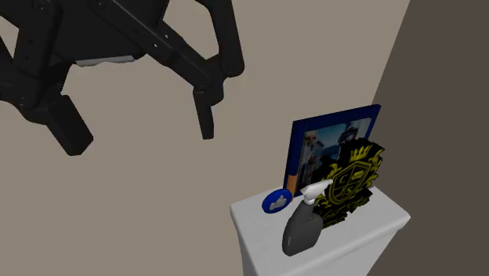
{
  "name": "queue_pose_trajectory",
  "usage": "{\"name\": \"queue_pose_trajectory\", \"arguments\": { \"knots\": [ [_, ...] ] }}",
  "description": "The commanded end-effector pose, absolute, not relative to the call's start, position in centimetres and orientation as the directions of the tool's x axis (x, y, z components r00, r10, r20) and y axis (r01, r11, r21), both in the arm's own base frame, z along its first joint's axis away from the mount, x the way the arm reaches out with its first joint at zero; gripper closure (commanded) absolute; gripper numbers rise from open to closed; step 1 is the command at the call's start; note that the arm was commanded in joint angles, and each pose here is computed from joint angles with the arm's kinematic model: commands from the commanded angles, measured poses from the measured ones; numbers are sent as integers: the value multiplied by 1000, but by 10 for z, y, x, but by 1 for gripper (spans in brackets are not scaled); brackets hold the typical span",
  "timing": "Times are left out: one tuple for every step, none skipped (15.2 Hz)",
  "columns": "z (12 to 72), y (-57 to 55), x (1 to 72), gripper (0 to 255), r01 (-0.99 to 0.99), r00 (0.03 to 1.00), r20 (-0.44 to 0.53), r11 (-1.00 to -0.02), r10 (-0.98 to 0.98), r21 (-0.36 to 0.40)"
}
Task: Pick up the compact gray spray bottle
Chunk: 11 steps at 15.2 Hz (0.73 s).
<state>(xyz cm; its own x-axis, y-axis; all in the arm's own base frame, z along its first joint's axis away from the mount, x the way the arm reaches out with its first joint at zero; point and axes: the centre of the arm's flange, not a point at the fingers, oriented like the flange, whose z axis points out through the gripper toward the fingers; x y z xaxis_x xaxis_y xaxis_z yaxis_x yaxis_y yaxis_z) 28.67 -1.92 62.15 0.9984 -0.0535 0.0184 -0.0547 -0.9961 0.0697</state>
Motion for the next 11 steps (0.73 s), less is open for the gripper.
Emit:
{"name": "queue_pose_trajectory", "arguments": {
  "knots": [
    [622,-19,287,0,-55,998,18,-996,-54,70],
    [612,-23,293,0,-93,995,28,-993,-91,78],
    [602,-26,300,0,-130,991,37,-988,-128,86],
    [592,-31,306,0,-168,985,47,-981,-164,94],
    [583,-35,313,0,-206,978,56,-973,-201,101],
    [573,-40,319,0,-243,969,67,-964,-237,108],
    [564,-45,325,0,-280,959,77,-953,-272,114],
    [554,-50,331,0,-316,948,88,-941,-307,120],
    [545,-56,337,0,-352,935,99,-927,-342,126],
    [536,-62,343,0,-388,920,110,-912,-376,131],
    [527,-68,348,0,-423,905,121,-896,-409,135]
  ]
}}
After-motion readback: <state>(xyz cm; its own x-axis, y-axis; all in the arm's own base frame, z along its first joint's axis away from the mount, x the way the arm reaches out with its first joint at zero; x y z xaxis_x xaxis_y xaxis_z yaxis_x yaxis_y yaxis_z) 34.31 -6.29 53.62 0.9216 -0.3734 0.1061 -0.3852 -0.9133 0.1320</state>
